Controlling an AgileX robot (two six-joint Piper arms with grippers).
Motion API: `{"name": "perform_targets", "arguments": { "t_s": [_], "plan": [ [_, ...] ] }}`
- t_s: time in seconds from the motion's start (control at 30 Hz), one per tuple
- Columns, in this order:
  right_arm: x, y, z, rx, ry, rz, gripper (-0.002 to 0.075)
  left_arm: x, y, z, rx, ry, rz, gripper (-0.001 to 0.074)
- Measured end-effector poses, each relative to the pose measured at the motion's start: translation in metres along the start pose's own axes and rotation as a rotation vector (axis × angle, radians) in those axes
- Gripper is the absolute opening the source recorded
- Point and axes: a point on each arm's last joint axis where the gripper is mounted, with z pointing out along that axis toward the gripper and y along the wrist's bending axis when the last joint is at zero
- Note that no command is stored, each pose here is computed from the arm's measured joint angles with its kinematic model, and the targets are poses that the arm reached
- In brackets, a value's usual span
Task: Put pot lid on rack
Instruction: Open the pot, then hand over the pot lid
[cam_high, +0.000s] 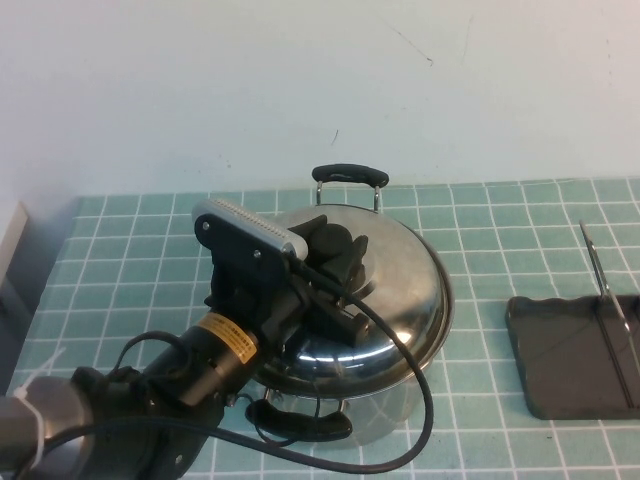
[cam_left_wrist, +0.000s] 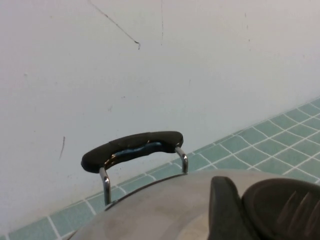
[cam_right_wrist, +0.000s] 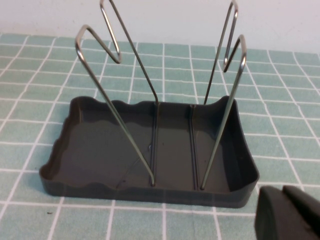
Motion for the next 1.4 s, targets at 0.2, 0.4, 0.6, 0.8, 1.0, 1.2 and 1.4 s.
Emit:
{"name": "perform_targets", "arguments": {
  "t_s": [0.2,0.4,0.6,0.8,1.0,1.2,1.4],
  "plan": [
    [0.0,0.0,0.0,0.0,0.0,0.0,-0.0003,-0.017,-0.002,-0.005,0.015,-0.051,-0.083,0.0322],
    [0.0,0.0,0.0,0.0,0.0,0.0,-0.0003,-0.079,-0.009,-0.03,0.073,-0.266,-0.14,0.0322],
    [0.0,0.0,0.0,0.0,0.0,0.0,-0.0003,-0.11,-0.022,-0.051,0.23,-0.345,-0.263,0.0322],
    [0.0,0.0,0.0,0.0,0.0,0.0,-0.0003,-0.102,-0.033,-0.049,0.364,-0.254,-0.401,0.0322],
    [-0.001,0.001,0.0,-0.014,-0.006,0.047,-0.0003,-0.086,-0.037,-0.041,0.422,-0.141,-0.567,0.0322],
    [-0.006,0.019,-0.002,-0.223,0.004,0.694,-0.0003,-0.077,-0.037,-0.035,0.449,-0.132,-0.639,0.0322],
    [-0.012,0.023,-0.003,-0.295,-0.023,0.855,-0.0003,-0.057,-0.036,-0.025,0.424,-0.07,-0.661,0.0322]
  ]
}}
